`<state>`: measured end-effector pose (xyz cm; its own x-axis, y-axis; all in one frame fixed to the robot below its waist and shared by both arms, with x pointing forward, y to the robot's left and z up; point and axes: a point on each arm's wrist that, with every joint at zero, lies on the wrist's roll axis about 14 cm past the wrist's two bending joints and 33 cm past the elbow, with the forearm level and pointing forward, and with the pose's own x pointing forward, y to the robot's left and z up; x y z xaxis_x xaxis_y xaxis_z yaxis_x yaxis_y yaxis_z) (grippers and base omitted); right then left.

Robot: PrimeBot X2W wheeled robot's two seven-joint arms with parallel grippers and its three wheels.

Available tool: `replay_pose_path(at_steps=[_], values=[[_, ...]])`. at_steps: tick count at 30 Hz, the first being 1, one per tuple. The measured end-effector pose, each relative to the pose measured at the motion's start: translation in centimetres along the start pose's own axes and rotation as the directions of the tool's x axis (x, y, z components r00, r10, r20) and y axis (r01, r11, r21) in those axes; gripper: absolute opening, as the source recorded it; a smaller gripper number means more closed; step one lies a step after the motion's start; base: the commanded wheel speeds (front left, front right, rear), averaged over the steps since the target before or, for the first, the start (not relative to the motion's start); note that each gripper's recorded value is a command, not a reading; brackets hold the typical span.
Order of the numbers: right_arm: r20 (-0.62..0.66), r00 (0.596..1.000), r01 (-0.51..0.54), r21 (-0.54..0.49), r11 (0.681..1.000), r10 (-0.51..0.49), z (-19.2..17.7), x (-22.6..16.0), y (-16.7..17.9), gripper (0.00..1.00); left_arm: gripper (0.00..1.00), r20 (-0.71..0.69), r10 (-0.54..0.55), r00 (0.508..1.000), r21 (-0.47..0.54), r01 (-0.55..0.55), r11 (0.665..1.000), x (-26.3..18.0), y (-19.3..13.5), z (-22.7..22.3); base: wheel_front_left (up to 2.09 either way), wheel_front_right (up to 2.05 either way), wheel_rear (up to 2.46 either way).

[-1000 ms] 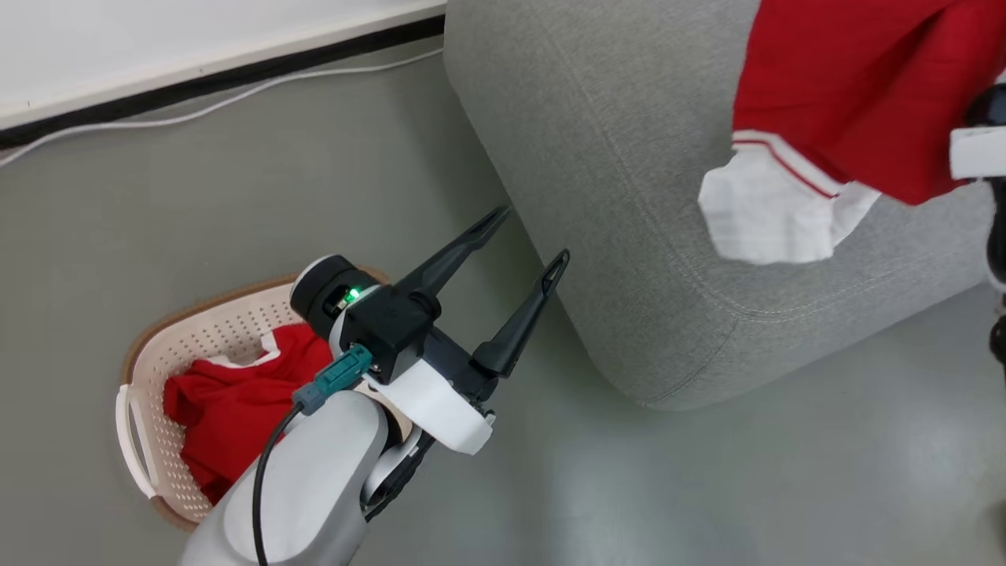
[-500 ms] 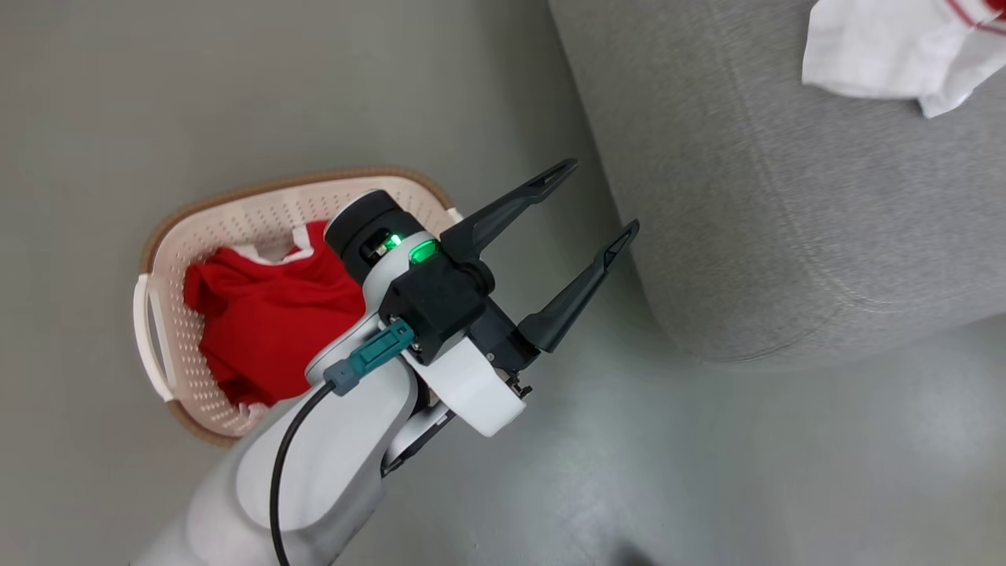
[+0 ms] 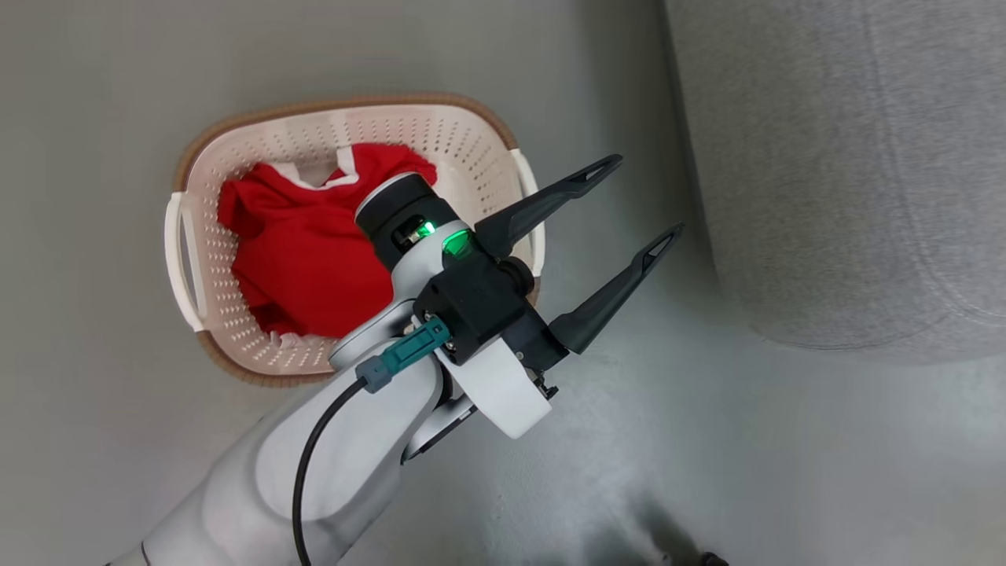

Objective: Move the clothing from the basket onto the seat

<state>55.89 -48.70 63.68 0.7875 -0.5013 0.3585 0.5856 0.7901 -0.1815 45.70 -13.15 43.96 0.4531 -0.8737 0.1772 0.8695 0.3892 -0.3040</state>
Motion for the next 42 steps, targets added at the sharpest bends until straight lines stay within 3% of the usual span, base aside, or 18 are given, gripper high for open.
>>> replay_pose_path(at_steps=[7, 12, 23, 25, 26, 35, 42], values=[[-0.138, 0.99, -0.021, 0.056, 0.998, 0.029, -6.8, -0.8, 4.2, 0.0, 1.0, -0.036, 0.046, 0.998, -0.025, -0.047, 0.999, -1.0, 2.0, -2.1, 0.0, 0.0, 0.0], [-0.32, 0.944, -0.044, 0.13, 0.991, 0.084, -13.2, -3.8, 7.7, 0.0, 1.0, -0.057, 0.07, 0.996, -0.034, -0.072, 0.997, -1.6, 2.8, -3.1, 0.0, 0.0, 0.0], [-0.502, 0.848, -0.059, 0.233, 0.971, 0.171, -18.2, -9.7, 10.2, 0.0, 1.0, -0.045, 0.081, 0.996, -0.016, -0.082, 0.996, -1.4, 2.8, -1.8, 0.0, 0.0, 0.0], [-0.505, 0.843, -0.067, 0.248, 0.967, 0.187, -18.1, -10.2, 10.5, 0.95, 1.0, -0.041, 0.082, 0.996, -0.009, -0.082, 0.997, -1.3, 2.7, -1.4, 0.0, 0.0, 0.0], [-0.499, 0.844, -0.072, 0.257, 0.964, 0.196, -17.9, -10.2, 10.7, 1.0, 1.0, -0.037, 0.083, 0.996, -0.007, -0.083, 0.996, -1.3, 2.7, -1.2, 0.0, 0.0, 0.0], [-0.46, 0.834, -0.172, 0.308, 0.936, 0.305, -15.9, -12.1, 12.4, 1.0, 1.0, -0.004, 0.122, 0.993, 0.003, -0.122, 0.993, -1.6, 2.3, 1.3, 0.0, 0.0, 0.0], [-0.389, 0.829, -0.27, 0.353, 0.896, 0.403, -12.5, -13.3, 14.2, 1.0, 1.0, 0.02, 0.19, 0.982, 0.025, -0.191, 0.981, -2.9, 2.3, 3.5, 0.0, 0.0, 0.0]])
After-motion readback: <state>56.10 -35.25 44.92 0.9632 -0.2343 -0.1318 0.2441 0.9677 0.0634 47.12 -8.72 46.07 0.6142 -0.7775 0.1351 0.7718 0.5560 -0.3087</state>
